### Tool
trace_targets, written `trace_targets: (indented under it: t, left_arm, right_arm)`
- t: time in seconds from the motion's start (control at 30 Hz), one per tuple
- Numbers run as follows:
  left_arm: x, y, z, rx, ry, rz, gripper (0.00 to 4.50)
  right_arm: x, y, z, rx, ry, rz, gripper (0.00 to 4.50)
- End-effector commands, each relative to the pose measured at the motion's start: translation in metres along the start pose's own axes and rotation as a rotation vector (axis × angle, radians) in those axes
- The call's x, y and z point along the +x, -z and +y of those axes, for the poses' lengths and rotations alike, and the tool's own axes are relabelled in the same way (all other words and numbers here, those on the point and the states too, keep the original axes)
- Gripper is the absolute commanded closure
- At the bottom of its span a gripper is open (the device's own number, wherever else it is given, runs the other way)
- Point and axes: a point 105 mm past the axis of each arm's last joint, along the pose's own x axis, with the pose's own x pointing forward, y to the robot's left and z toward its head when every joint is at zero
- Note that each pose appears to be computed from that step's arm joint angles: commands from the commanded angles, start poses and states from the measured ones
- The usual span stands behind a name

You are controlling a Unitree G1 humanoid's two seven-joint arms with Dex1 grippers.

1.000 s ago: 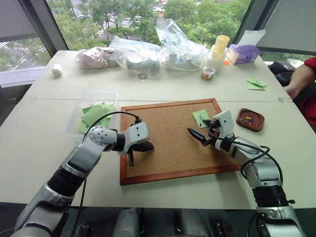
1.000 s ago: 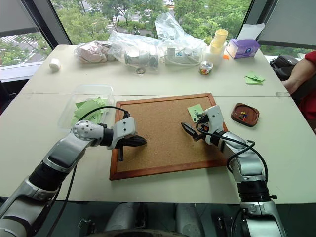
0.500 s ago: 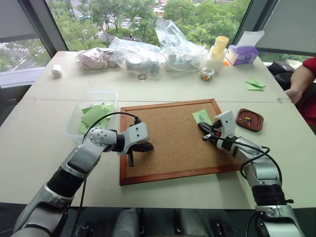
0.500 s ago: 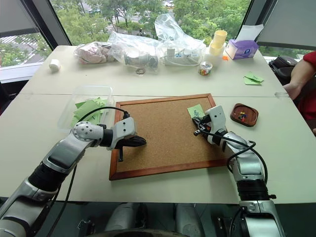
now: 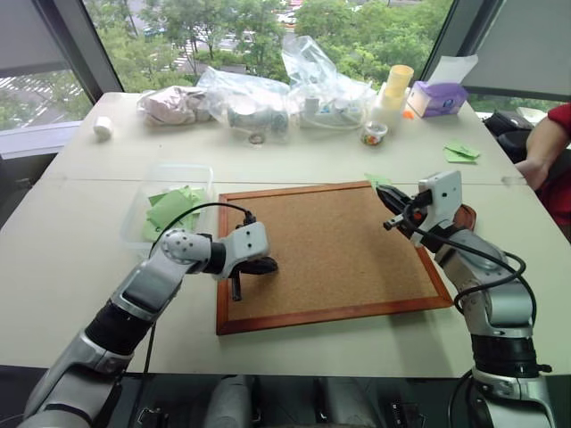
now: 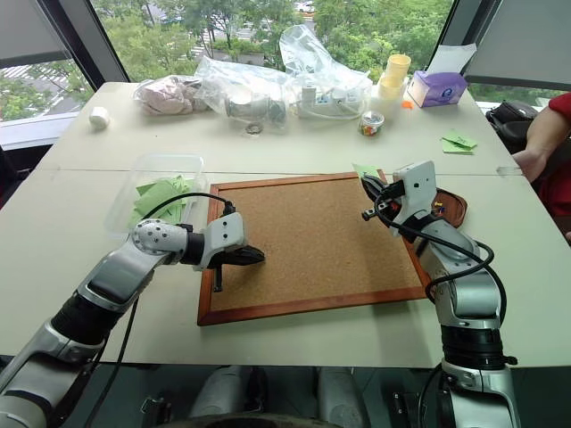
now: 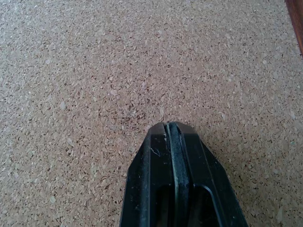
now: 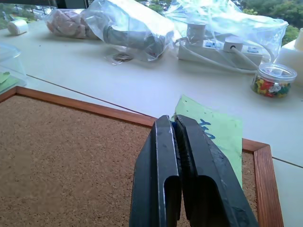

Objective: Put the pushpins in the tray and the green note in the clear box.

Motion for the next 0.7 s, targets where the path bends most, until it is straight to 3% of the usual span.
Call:
trace_targets:
  t: [0.03,0.27,0.37,0.5,0.53,0.7]
  left_arm:
    - [-0.008,-0.036,0.008,-0.153,0.029,-0.2,3.51]
    - [-0.027,-0.092,0.049,-0.366,-0.037,-0.488,0.06]
    - [-0.021,-0.101,0.062,-0.49,-0.066,-0.527,0.06]
    - [0.021,-0.108,0.079,-1.016,0.042,-0.61,0.06]
    - [0.033,-0.106,0.076,-1.069,0.074,-0.591,0.06]
    - [0.063,-0.095,0.057,-0.902,0.093,-0.474,0.06]
  right_arm:
    - [-0.004,-0.022,0.005,-0.064,-0.032,-0.045,4.5]
    - [-0.006,-0.035,0.004,-0.119,-0.082,-0.041,4.5]
    - [-0.007,-0.036,0.005,-0.129,-0.1,-0.034,4.5]
    - [-0.008,-0.037,0.009,-0.148,-0.154,-0.017,4.5]
    - [-0.007,-0.037,0.01,-0.154,-0.159,-0.015,4.5]
    - [-0.006,-0.04,0.007,-0.156,-0.152,-0.017,4.5]
